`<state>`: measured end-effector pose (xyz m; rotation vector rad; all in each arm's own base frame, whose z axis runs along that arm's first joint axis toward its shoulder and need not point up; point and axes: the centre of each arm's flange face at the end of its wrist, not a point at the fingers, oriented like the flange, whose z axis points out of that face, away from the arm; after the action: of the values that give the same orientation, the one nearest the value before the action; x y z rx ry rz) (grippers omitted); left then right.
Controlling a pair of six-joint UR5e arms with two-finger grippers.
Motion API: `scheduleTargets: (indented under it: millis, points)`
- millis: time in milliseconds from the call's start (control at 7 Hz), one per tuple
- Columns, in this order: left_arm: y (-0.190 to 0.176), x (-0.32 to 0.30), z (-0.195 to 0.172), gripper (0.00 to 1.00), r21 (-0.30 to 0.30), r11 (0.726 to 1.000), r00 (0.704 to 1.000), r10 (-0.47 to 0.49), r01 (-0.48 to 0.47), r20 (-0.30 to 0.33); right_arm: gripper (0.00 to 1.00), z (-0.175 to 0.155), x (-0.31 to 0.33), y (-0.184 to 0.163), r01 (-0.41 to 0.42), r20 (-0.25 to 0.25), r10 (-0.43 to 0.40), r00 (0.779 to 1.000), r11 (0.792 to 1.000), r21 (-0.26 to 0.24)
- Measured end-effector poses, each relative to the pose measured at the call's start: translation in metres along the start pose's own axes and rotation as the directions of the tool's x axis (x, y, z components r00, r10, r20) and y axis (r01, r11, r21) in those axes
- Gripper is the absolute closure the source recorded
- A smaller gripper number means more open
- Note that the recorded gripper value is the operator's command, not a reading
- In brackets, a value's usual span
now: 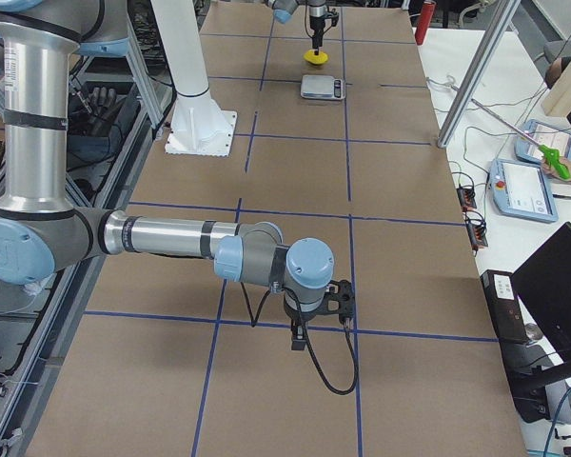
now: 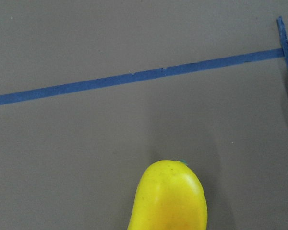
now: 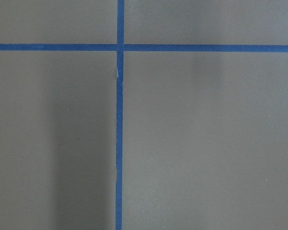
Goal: Weigh mango
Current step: 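Lower the left gripper onto the yellow mango and close it, then lift the mango with the left gripper off the table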
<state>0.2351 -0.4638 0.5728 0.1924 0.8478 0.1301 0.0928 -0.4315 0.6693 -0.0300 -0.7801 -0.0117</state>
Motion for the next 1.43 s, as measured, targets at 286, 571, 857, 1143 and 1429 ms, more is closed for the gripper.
scheduleTargets:
  millis: [286,571,857,1143,1429]
  points:
    - [-0.011,0.004,0.023,0.6,-0.014,1.0,1.0,-0.012,0.012,0.011,0.0,0.0,0.0,0.0,0.0,0.0,0.0,1.0,1.0,0.0]
    - [-0.014,0.005,0.026,1.0,-0.015,1.0,1.0,-0.017,0.017,0.012,0.0,0.0,0.0,0.0,0.0,0.0,0.0,1.0,1.0,0.0]
    - [-0.01,0.018,0.001,1.0,-0.002,1.0,1.0,0.003,-0.003,-0.016,0.0,0.0,0.0,0.0,0.0,0.0,0.0,1.0,1.0,0.0]
    - [-0.004,0.039,-0.057,1.0,-0.029,0.999,0.999,-0.015,0.014,-0.037,0.0,0.0,0.0,0.0,0.0,0.0,0.0,1.0,1.0,0.0]
    - [-0.051,0.08,-0.128,1.0,-0.034,0.998,0.999,-0.053,0.053,0.006,0.0,0.0,0.0,0.0,0.0,0.0,0.0,1.0,1.0,0.0]
